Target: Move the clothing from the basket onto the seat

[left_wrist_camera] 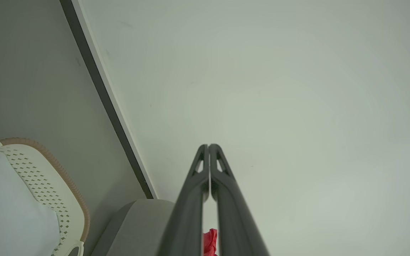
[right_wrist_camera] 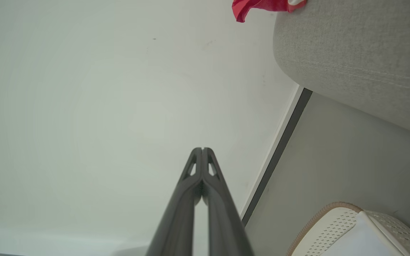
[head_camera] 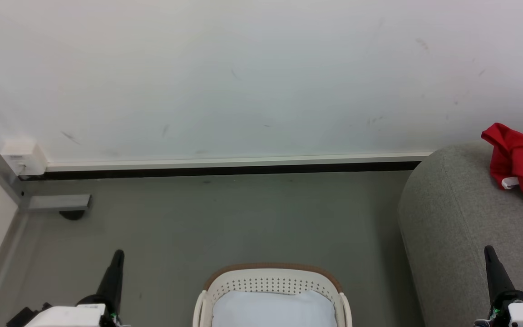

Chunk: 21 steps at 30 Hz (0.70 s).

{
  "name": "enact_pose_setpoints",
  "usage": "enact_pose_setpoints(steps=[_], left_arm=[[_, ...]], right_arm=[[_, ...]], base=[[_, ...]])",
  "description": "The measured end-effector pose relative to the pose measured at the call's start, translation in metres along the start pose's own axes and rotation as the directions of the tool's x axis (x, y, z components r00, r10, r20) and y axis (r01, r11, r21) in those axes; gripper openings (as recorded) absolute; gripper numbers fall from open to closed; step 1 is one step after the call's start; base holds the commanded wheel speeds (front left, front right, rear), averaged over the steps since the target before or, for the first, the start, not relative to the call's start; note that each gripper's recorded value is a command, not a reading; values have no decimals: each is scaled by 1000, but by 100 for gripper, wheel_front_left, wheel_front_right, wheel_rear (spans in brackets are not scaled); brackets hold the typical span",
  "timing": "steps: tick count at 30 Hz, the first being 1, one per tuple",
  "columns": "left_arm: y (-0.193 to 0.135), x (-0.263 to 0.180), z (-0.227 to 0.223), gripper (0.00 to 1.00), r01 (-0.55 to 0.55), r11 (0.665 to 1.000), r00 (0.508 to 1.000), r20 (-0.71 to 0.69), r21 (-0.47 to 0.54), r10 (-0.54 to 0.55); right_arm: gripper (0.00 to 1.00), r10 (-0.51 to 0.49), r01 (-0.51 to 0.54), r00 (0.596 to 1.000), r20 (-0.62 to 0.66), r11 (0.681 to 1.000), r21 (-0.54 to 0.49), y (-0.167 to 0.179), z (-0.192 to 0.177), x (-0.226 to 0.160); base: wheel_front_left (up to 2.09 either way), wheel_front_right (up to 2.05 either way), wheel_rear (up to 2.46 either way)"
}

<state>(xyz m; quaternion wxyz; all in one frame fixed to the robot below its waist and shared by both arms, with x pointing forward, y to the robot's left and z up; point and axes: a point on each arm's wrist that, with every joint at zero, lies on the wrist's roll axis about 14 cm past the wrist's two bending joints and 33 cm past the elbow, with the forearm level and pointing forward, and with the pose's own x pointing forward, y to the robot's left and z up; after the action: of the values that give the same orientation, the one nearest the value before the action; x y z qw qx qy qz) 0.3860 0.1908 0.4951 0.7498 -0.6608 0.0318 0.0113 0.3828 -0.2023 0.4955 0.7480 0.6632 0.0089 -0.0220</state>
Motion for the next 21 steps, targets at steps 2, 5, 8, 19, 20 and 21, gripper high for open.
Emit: enact_pose_setpoints(steps=[2, 5, 8, 19, 20, 21], left_arm=[[-1, 0, 1, 0, 4, 1000, 1000, 3, -14, -4], [-3, 1, 2, 0, 15, 999, 1000, 5, -29, -15], [-4, 1, 4, 0, 23, 998, 1000, 12, -53, -23], [-8, 1, 10, 0, 54, 991, 998, 30, -121, -51], [-8, 1, 10, 0, 55, 990, 998, 32, -127, -51], [-8, 1, 10, 0, 55, 990, 998, 33, -130, -52]], right_arm=[[0, 4, -4, 1000, -2, 1000, 14, 1, 0, 0], [0, 9, -9, 1000, -5, 999, 30, 2, -1, 1], [0, 13, -12, 1000, -10, 998, 54, 3, -2, 2], [0, 32, -29, 999, -19, 992, 123, 8, -3, 4], [0, 33, -31, 999, -19, 991, 127, 8, -3, 4], [0, 34, -31, 999, -19, 991, 127, 8, -3, 4]], base=[[0, 0, 0], [0, 0, 0], [0, 0, 0], [0, 0, 0], [0, 0, 0], [0, 0, 0]])
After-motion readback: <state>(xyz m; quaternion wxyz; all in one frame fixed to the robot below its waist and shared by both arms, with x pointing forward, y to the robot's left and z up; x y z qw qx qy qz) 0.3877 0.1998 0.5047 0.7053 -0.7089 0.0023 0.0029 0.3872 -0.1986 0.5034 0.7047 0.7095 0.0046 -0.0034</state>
